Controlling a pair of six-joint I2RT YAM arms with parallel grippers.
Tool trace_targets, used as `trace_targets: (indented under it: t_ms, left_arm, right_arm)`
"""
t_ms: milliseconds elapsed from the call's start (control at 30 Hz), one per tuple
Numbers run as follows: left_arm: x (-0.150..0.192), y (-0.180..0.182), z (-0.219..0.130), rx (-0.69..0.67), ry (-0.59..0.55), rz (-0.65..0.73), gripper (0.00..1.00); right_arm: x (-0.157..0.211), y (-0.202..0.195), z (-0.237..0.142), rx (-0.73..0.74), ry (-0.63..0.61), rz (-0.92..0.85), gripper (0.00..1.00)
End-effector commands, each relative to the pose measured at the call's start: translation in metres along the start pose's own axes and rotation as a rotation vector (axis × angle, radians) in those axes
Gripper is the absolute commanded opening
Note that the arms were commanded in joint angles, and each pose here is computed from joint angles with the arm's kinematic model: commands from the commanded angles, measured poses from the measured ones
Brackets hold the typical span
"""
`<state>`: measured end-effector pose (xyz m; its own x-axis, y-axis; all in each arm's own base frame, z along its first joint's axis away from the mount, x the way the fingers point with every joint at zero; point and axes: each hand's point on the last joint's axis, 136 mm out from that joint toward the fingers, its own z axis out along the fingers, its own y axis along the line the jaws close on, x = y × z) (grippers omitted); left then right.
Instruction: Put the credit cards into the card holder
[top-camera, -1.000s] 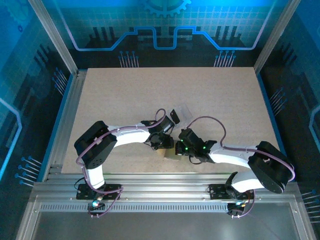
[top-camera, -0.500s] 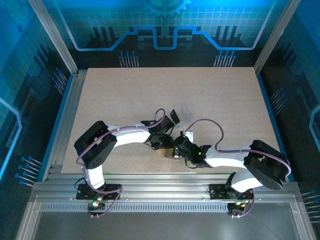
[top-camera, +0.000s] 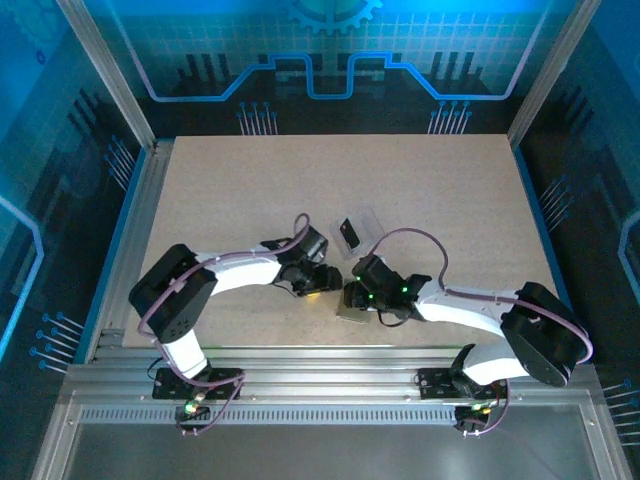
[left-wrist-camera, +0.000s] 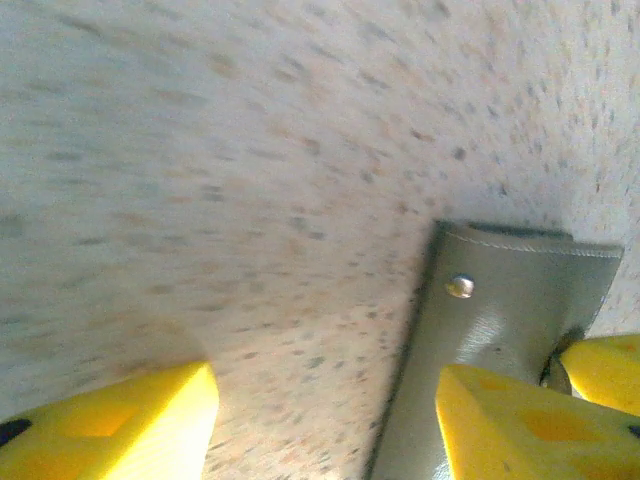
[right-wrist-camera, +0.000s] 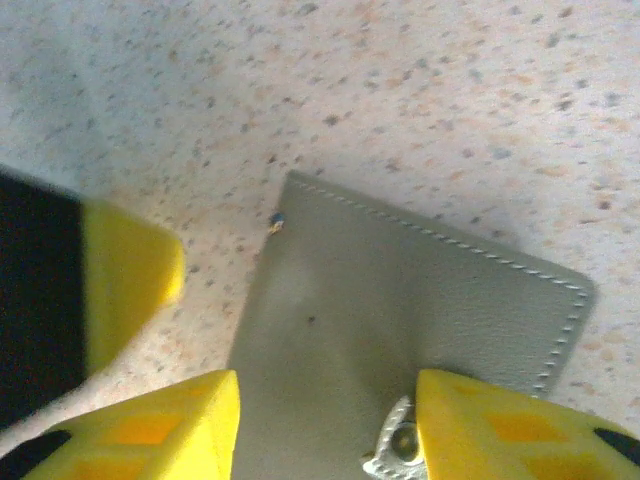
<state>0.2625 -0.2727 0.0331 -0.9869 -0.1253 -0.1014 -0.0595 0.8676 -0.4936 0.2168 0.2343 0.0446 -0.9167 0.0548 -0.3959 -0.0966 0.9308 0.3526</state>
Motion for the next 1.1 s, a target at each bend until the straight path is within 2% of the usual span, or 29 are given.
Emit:
trace_targets:
  t_ms: [0,67,133,233,333,367,467,567,700,767,833,867,900,967,1033,1067]
  left_arm:
    - [-0.023,0.009,-0.042,0.017,-0.108,0.008,0.74]
    - [-0.042,0.019,-0.07,0.036,-0.219,-0.01,0.89]
    - [-0.06,0.044,-0.099,-0.024,-0.367,-0.032,0.98]
    - [-0.083,0.077,-0.149,-0.139,-0.611,-0.035,0.99]
    - [-0.101,0.111,-0.188,-0.335,-0.84,0.003,0.99]
    - [-0.105,0.13,-0.199,-0.429,-0.896,-0.012,0.99]
    - [-0.111,0.182,-0.218,-0.593,-0.965,-0.124,0.99]
    - [-0.128,0.2,-0.228,-0.615,-1.048,-0.11,0.99]
    - [-0.149,0.203,-0.247,-0.73,-1.147,0.025,0.99]
    - [-0.156,0.22,-0.236,-0.707,-1.131,0.023,0.99]
    - [-0.158,0.239,-0.213,-0.674,-1.081,-0.012,0.99]
    - [-0.164,0.241,-0.212,-0.683,-1.104,0.006,0.99]
    - [-0.163,0.239,-0.208,-0.669,-1.081,0.009,0.99]
    - [-0.163,0.23,-0.212,-0.573,-1.199,0.049,0.99]
    - [-0.165,0.233,-0.212,-0.548,-1.248,0.057,0.99]
    - [-0.165,0.231,-0.206,-0.529,-1.213,0.065,0.99]
  right_arm:
    - [-0.012,0.015,-0.019,-0.048,0.047,-0.085,0.64]
    - [-0.033,0.016,-0.032,-0.044,0.002,-0.099,0.8]
    - [-0.052,0.003,-0.043,-0.001,-0.051,-0.084,1.0]
    - [-0.084,-0.04,-0.066,0.133,-0.184,-0.03,1.0]
    - [-0.114,-0.076,-0.093,0.243,-0.34,-0.021,1.0]
    - [-0.125,-0.095,-0.105,0.319,-0.403,0.0,1.0]
    - [-0.142,-0.145,-0.134,0.548,-0.55,0.041,1.0]
    - [-0.154,-0.164,-0.134,0.544,-0.607,-0.015,1.0]
    - [-0.159,-0.191,-0.123,0.495,-0.635,-0.025,1.0]
    - [-0.162,-0.198,-0.122,0.468,-0.646,-0.026,1.0]
    - [-0.165,-0.199,-0.118,0.484,-0.689,-0.139,1.0]
    - [-0.164,-0.203,-0.118,0.501,-0.694,-0.15,1.0]
    - [-0.163,-0.204,-0.115,0.505,-0.686,-0.166,1.0]
    - [-0.166,-0.208,-0.106,0.486,-0.709,-0.182,1.0]
    - [-0.166,-0.217,-0.099,0.502,-0.709,-0.175,1.0]
    - [-0.168,-0.216,-0.096,0.491,-0.699,-0.188,1.0]
